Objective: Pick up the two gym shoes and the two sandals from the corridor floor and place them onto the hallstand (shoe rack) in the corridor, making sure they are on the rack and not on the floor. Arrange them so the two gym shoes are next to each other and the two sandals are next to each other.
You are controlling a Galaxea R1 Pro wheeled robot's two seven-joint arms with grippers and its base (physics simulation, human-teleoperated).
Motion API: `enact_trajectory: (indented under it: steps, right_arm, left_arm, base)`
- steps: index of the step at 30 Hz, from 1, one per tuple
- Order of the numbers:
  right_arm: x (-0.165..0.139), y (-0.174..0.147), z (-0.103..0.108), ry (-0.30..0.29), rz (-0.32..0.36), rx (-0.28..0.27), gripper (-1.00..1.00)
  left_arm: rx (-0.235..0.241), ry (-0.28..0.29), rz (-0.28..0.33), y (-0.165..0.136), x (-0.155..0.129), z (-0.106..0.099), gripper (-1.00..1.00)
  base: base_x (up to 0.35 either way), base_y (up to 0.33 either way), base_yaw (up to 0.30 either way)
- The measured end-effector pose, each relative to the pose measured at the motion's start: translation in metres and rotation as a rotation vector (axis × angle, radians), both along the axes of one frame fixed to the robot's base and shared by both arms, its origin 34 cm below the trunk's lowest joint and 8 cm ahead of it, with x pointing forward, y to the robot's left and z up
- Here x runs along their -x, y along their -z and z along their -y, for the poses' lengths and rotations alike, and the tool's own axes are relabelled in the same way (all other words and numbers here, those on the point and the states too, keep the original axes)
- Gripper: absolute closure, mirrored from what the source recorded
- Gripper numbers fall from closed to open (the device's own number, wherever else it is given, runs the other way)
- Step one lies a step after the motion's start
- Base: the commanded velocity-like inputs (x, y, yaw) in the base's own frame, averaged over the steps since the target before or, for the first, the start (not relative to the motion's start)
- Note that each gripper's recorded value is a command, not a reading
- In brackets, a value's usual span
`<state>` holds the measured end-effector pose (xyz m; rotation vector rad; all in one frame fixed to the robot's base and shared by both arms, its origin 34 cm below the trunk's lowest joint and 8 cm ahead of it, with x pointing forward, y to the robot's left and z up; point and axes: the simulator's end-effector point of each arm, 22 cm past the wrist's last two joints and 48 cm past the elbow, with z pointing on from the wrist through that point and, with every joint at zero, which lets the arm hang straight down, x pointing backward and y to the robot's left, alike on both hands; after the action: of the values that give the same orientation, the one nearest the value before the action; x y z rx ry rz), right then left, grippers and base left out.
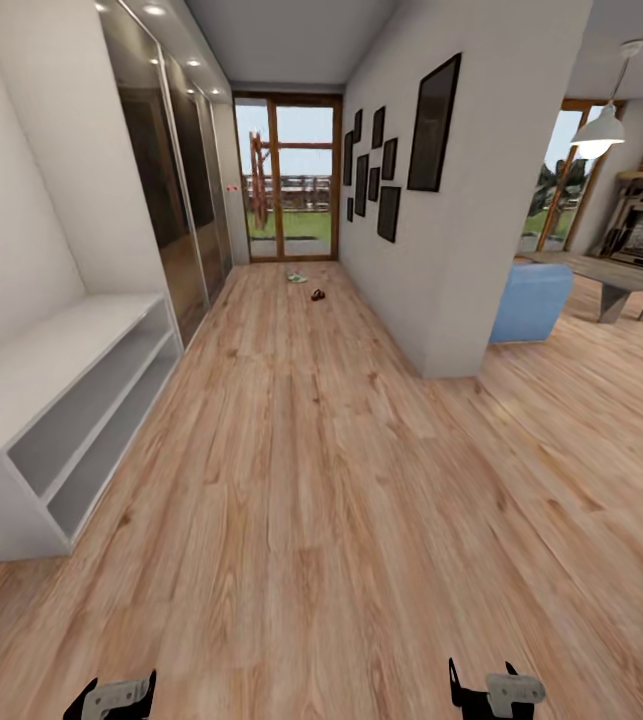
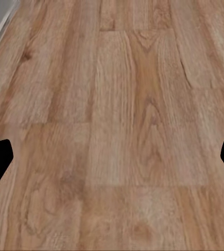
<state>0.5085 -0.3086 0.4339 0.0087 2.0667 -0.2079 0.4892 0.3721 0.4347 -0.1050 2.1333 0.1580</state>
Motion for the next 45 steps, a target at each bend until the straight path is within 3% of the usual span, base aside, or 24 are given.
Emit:
enact_trajectory:
  steps: [45]
  right_arm:
    - [-0.008, -0.012, 0.0, 0.0, 0.031, 0.0, -1.0]
  left_arm:
    - [-0.001, 0.0, 0.036, -0.013, -0.009, 0.0, -1.0]
  base:
    - [0.337, 0.079, 0.0]
